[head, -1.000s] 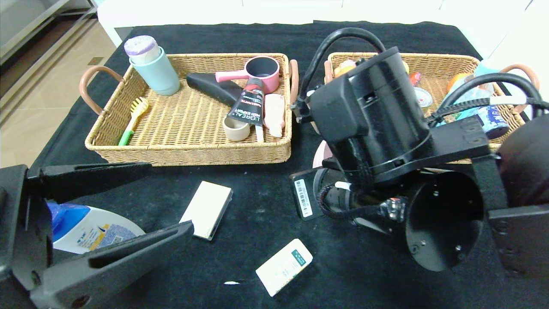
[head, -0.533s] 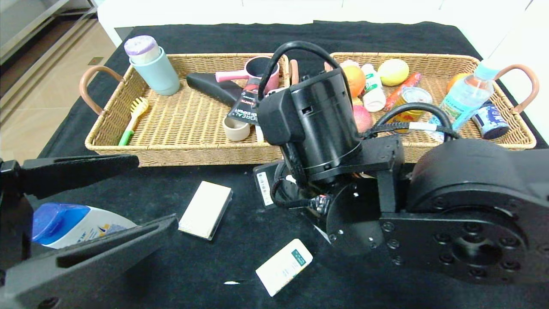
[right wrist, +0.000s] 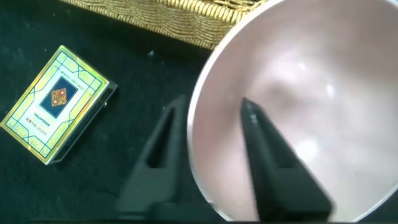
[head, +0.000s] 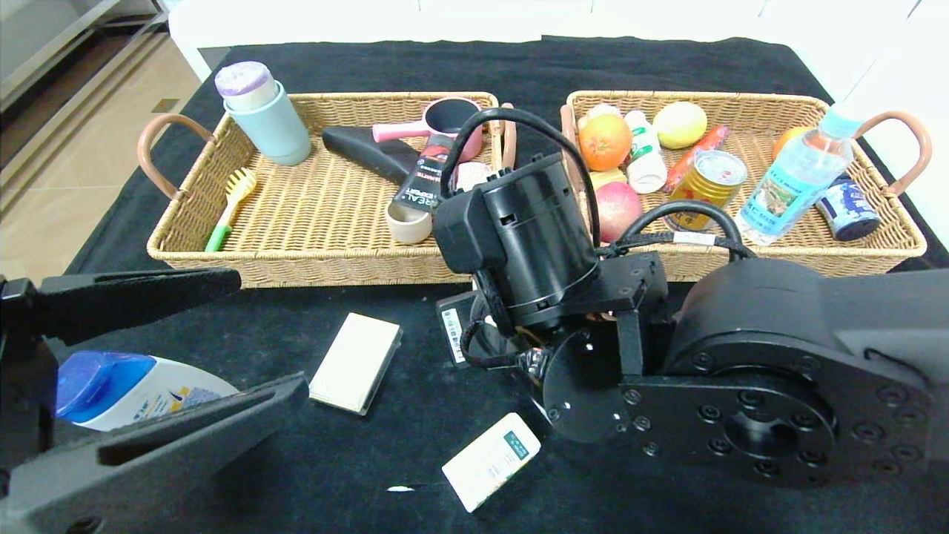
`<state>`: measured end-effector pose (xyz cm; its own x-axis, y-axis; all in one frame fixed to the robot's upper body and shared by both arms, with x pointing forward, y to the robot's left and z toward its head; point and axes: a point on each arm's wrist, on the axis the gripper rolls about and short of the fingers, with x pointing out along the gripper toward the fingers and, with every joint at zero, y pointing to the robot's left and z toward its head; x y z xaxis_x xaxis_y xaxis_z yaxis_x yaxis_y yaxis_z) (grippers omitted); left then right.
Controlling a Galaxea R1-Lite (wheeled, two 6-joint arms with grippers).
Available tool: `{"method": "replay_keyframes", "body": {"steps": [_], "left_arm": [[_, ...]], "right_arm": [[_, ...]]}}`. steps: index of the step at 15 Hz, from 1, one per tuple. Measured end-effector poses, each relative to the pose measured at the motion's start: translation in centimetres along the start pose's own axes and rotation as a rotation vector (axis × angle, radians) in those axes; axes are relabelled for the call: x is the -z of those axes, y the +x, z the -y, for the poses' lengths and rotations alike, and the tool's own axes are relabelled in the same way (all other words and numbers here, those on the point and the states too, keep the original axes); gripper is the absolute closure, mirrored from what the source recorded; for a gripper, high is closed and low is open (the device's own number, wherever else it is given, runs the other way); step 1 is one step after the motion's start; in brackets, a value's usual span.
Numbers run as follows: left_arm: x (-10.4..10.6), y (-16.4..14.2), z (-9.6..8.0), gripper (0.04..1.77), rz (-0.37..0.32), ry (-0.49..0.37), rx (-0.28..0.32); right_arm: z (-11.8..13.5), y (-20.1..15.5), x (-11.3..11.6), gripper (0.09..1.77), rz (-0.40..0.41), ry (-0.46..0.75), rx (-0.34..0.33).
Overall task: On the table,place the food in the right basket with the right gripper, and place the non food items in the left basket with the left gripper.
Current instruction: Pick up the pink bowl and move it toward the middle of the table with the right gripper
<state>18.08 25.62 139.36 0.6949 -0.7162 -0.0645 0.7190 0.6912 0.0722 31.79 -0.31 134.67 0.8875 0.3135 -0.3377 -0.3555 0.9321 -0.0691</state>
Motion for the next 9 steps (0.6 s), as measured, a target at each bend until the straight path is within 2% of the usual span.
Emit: {"method": "replay_keyframes", "body": {"steps": [4, 9], "left_arm": [[0.1, 0.1, 0.0, 0.09, -0.005, 0.0, 0.0], [0.3, 0.4, 0.0, 0.09, -0.017, -0.002, 0.002]], "right_arm": [[0.3, -0.8, -0.6, 0.75, 0.018, 0.015, -0.004], [1.1, -3.1, -1.3, 0.46, 0.034, 0.025, -0.014]]}}
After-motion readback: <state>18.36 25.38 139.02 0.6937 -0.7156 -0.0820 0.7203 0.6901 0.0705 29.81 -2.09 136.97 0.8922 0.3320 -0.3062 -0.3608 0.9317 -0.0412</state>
